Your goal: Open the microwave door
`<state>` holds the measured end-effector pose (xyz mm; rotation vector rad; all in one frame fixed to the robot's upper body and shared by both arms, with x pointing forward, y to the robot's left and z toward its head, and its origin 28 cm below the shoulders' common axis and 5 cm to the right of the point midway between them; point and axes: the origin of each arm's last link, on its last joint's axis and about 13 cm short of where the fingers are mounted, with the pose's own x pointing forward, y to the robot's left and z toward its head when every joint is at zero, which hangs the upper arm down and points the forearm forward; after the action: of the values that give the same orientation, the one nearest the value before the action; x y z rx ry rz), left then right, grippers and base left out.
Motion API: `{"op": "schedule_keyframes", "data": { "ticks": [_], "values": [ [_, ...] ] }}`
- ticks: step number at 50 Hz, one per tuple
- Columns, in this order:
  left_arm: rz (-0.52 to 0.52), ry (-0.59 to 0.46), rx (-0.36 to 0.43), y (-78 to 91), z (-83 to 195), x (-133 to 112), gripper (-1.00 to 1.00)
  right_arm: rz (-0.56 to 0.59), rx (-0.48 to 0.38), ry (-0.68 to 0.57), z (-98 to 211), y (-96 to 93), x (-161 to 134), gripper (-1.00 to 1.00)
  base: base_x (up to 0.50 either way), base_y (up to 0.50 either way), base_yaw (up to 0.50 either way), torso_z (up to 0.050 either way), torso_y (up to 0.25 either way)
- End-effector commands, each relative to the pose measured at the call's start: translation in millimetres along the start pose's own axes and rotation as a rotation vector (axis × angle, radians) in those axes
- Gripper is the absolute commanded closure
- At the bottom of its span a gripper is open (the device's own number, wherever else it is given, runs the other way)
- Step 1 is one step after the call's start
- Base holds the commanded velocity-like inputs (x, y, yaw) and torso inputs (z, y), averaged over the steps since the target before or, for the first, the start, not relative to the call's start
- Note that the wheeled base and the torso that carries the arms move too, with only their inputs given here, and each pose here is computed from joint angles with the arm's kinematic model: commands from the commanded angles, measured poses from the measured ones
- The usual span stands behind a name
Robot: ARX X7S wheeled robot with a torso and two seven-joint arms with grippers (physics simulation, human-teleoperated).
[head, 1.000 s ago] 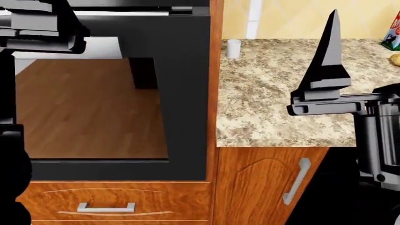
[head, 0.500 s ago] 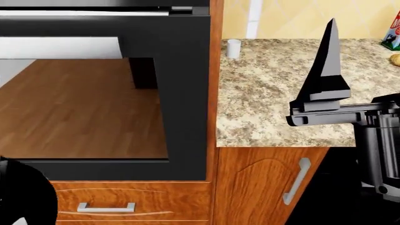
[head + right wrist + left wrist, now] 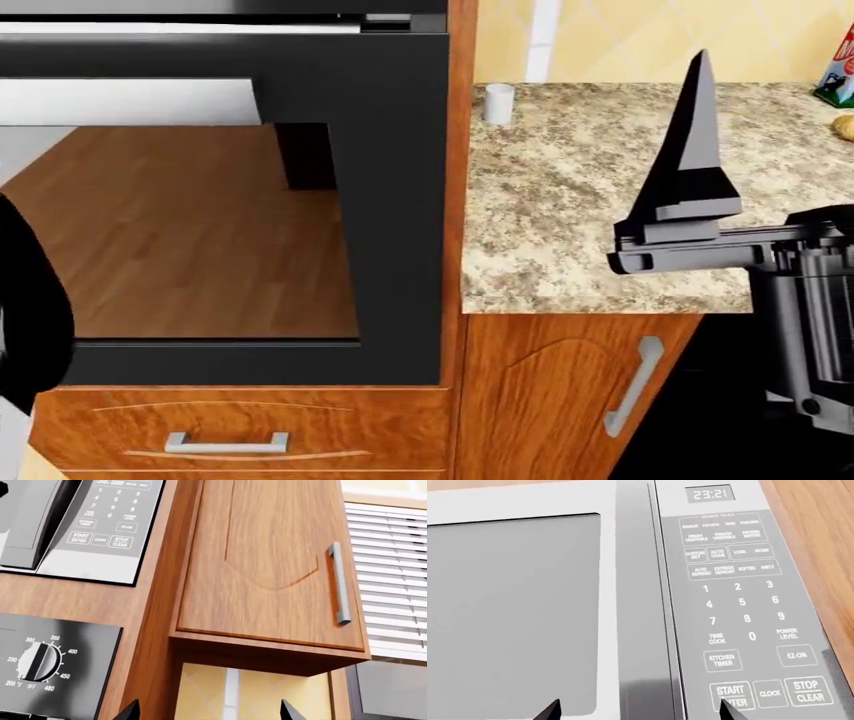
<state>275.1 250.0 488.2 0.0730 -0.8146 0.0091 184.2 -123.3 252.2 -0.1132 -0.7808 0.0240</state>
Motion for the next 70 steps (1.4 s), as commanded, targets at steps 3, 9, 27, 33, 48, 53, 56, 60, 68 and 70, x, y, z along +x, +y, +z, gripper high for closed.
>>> {"op": "schedule_keyframes", "data": {
  "ticks": [3,9,27,33,48,53,56,60,68,70],
  "values": [
    [0.013,0.035,0.019,0.3,1.2,35.2,-1.0,0.001,0.001,0.003,-0.6,0.3,0.3,-1.0,0.0,0.0,0.0,0.0,0.0],
    [0.008,0.045,0.033,-2.2,-0.3,46.9,-1.0,-0.002,0.002,-0.003,0.4,0.2,1.4,-1.0,0.0,0.0,0.0,0.0,0.0],
    [0.01,0.08,0.064,-6.7,-12.3,80.5,-1.0,0.003,0.002,0.002,-1.4,1.6,7.4,-1.0,0.0,0.0,0.0,0.0,0.0],
    [0.028,0.096,0.064,-4.4,-19.8,89.9,-1.0,0.002,-0.005,0.0,-0.6,0.5,8.3,-1.0,0.0,0.0,0.0,0.0,0.0],
    [0.015,0.113,0.084,-9.7,-28.5,91.5,-1.0,-0.008,-0.01,0.002,-1.3,-1.7,7.3,-1.0,0.0,0.0,0.0,0.0,0.0],
    [0.015,0.119,0.088,-10.5,-31.9,90.9,-1.0,-0.01,-0.012,0.003,-2.1,-2.4,7.2,-1.0,0.0,0.0,0.0,0.0,0.0],
    [0.015,0.124,0.092,-10.7,-34.2,90.5,-1.0,-0.012,-0.013,0.004,-2.4,-2.7,7.3,-1.0,0.0,0.0,0.0,0.0,0.0],
    [0.016,0.129,0.097,-10.8,-36.1,90.1,-1.0,-0.012,-0.014,0.004,-3.0,-2.8,7.5,-1.0,0.0,0.0,0.0,0.0,0.0],
    [0.024,0.131,0.097,-9.9,-37.4,89.7,1.0,-0.013,-0.016,0.006,-3.1,-3.2,7.7,-1.0,0.0,0.0,0.0,0.0,0.0],
    [0.028,0.129,0.096,-9.5,-37.2,89.7,1.0,-0.013,-0.016,0.006,-3.0,-3.2,7.6,-1.0,0.0,0.0,0.0,0.0,0.0]
  ]
}}
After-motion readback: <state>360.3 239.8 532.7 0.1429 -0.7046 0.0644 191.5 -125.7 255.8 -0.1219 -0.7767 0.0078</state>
